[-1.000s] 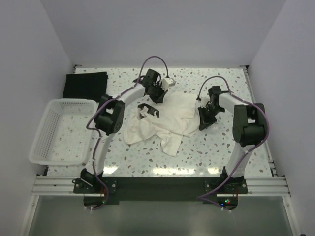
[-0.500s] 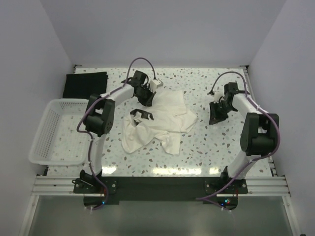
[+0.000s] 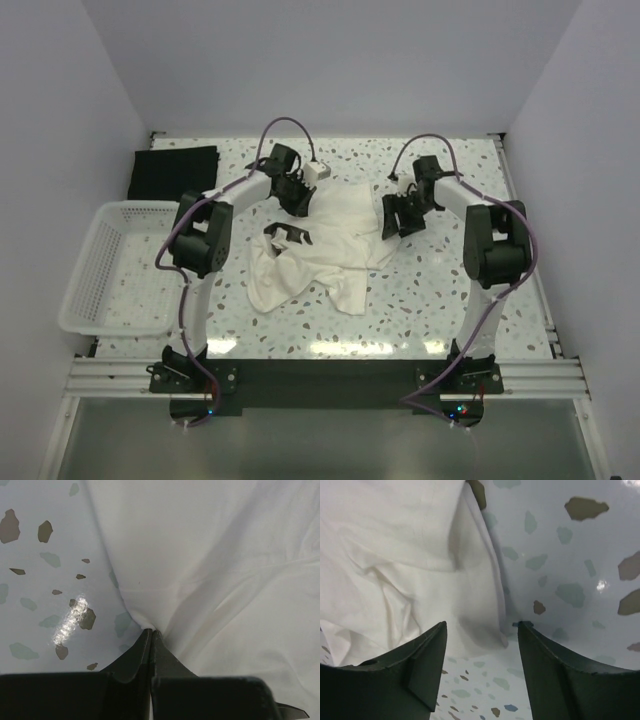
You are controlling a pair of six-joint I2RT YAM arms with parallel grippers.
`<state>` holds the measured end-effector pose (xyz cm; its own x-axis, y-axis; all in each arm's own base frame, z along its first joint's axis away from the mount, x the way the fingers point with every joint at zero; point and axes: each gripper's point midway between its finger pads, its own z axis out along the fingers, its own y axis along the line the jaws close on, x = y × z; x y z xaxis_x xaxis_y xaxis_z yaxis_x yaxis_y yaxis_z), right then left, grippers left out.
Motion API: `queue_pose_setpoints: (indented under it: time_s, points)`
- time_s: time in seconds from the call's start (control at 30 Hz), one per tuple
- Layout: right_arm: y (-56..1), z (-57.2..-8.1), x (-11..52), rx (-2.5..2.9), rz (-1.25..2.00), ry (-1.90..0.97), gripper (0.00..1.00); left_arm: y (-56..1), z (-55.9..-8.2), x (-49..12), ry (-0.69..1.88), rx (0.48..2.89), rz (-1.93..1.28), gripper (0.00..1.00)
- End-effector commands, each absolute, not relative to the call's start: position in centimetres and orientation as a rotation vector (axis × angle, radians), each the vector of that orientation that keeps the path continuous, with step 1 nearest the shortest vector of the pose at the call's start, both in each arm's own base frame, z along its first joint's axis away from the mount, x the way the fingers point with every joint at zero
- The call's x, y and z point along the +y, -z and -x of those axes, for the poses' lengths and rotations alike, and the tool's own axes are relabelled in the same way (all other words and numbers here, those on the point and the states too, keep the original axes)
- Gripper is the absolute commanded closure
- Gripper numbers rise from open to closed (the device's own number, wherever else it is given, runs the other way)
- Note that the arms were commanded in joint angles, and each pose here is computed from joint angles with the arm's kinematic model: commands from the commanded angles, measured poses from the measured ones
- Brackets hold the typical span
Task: Fold and stack the t-shirts
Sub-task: Flatten the tshirt out
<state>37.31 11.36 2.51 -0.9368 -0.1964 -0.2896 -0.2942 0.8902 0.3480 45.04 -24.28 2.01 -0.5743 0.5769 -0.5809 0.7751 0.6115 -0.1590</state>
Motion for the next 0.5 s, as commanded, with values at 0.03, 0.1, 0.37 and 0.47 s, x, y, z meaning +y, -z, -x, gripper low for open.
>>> queue_pose_setpoints:
  time_s: [0.03,0.1,0.37,0.47]
  points:
    - [-0.8,-38.7,11.9,2.836,0.356,-0.583,0.45,-2.3,-44.1,-23.7,0.565,2.388,-1.051,1.0]
    - [-0.7,-38.2,11.6,2.862,0.389,-0.583,0.81,-2.4,-44.3,-23.6,0.555,2.39,-1.046,1.0]
    - [-4.3,-32.2,2.4,2.937,0.437,-0.366,1.0,-2.0,-44.1,-18.8,0.453,2.476,-0.972,1.0]
    - [-4.7,-29.1,-0.2,2.984,0.475,-0.292,1.0,-1.5,-42.7,-17.3,0.44,2.51,-0.978,1.0]
